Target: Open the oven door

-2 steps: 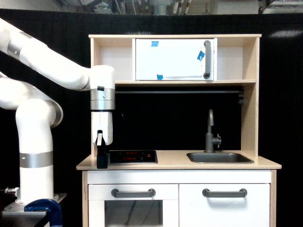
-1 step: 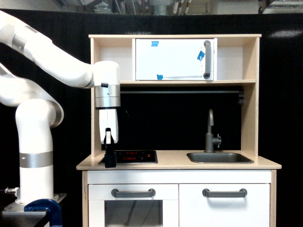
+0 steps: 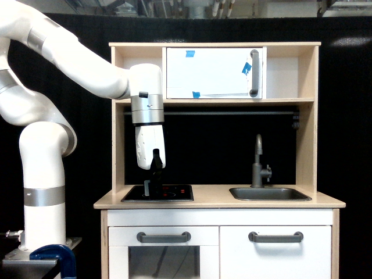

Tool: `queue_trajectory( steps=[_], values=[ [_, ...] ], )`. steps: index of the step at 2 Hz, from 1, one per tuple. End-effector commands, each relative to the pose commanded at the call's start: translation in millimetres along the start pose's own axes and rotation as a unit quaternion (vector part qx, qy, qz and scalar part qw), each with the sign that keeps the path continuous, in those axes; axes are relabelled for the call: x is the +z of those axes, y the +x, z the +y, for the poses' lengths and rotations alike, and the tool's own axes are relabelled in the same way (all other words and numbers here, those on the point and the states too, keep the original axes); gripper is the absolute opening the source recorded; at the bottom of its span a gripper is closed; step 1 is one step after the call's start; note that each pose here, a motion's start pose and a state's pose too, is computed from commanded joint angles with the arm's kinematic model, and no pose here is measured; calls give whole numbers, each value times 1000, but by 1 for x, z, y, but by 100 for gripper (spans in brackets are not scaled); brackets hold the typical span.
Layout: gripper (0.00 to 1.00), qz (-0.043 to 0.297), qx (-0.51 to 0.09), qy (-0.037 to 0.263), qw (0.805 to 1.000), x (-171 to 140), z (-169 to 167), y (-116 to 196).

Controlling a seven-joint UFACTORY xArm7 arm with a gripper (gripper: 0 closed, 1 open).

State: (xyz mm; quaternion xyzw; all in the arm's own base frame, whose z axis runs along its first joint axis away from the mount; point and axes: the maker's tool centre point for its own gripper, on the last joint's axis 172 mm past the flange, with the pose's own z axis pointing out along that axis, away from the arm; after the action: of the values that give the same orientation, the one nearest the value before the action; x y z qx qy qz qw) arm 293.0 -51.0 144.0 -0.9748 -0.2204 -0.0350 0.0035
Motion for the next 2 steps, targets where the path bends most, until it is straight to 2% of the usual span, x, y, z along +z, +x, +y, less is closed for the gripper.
queue_trajectory(
  steps=[1, 2],
  values=[
    [100, 50, -156, 36, 986, -18, 33, 99],
    [100, 100, -330, 89, 934, -45, 36, 182]
  ],
)
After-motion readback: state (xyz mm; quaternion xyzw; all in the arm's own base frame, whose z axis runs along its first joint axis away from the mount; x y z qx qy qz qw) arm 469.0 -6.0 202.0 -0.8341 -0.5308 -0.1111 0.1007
